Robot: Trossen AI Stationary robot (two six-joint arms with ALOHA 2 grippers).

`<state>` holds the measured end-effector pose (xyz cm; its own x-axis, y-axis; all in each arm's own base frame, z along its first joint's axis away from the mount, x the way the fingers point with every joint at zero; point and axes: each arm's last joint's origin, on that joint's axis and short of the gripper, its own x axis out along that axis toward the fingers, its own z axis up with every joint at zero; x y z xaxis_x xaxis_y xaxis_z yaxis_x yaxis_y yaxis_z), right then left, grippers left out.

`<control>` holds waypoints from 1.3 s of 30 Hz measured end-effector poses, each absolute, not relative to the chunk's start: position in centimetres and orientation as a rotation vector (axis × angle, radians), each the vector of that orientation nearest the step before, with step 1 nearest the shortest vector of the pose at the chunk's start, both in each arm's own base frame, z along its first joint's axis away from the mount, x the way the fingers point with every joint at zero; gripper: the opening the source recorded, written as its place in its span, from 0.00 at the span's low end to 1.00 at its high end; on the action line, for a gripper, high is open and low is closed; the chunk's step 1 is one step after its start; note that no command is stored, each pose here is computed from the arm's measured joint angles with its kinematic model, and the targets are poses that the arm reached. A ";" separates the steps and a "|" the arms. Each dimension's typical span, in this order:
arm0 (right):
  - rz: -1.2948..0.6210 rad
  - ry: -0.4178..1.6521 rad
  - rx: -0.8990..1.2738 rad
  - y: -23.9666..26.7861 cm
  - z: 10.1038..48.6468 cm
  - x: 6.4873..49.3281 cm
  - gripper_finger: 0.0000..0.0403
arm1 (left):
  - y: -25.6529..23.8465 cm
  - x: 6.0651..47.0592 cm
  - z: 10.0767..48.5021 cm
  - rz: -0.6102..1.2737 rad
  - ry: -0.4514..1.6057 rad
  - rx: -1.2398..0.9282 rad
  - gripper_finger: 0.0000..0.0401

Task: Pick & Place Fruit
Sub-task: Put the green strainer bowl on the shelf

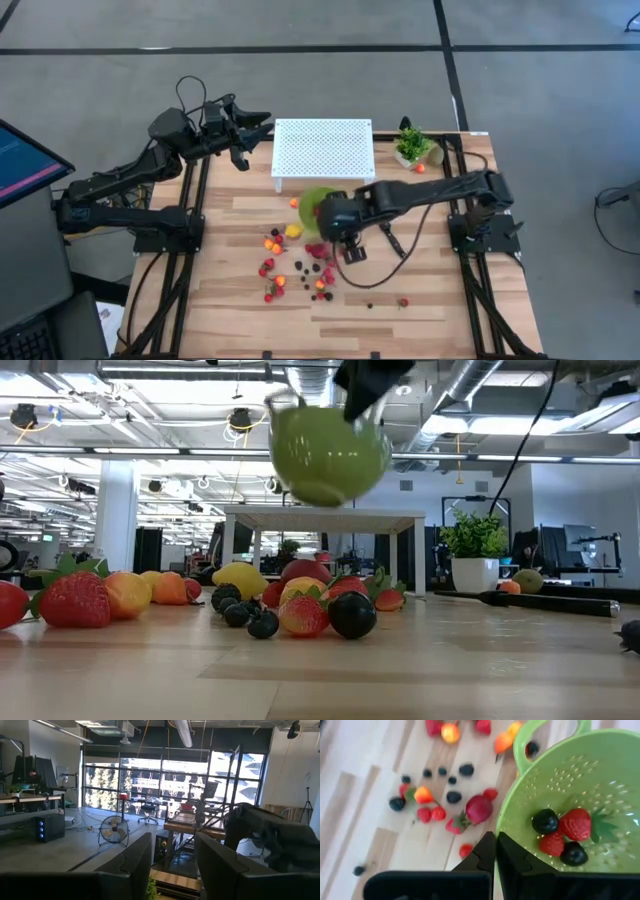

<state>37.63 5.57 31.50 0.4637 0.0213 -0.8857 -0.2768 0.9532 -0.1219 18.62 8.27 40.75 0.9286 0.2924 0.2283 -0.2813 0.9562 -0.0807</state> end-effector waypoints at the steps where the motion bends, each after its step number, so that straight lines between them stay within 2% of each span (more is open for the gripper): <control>1: 0.180 1.059 -0.260 5.3 32.1 37.4 0.00 | 8.3 18.6 40.8 0.294 -0.241 -0.047 0.35; 7: 0.125 0.953 -0.255 2.6 35.7 36.6 0.00 | 8.3 18.6 40.8 0.294 -0.241 -0.047 0.35; 13: 0.052 0.949 -0.264 -1.6 36.6 36.8 0.00 | 8.3 18.6 40.8 0.294 -0.241 -0.047 0.35; 18: -0.007 1.006 -0.261 -5.4 35.6 37.5 0.00 | 8.3 18.6 40.7 0.294 -0.241 -0.047 0.35; 29: -0.044 1.061 -0.329 -10.6 36.0 38.7 0.00 | 8.3 18.6 40.8 0.293 -0.241 -0.047 0.35; 35: -0.030 1.207 -0.276 -12.3 33.3 39.7 0.00 | 8.3 18.6 40.7 0.294 -0.241 -0.047 0.35; 39: -0.036 1.235 -0.270 -12.7 32.5 40.1 0.00 | 8.3 18.6 40.8 0.294 -0.241 -0.047 0.35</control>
<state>40.10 -12.74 32.50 0.3335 -0.1725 -0.9268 -0.1188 0.9676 -0.2228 18.62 8.27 40.76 0.9286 0.2921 0.2287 -0.2810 0.9563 -0.0806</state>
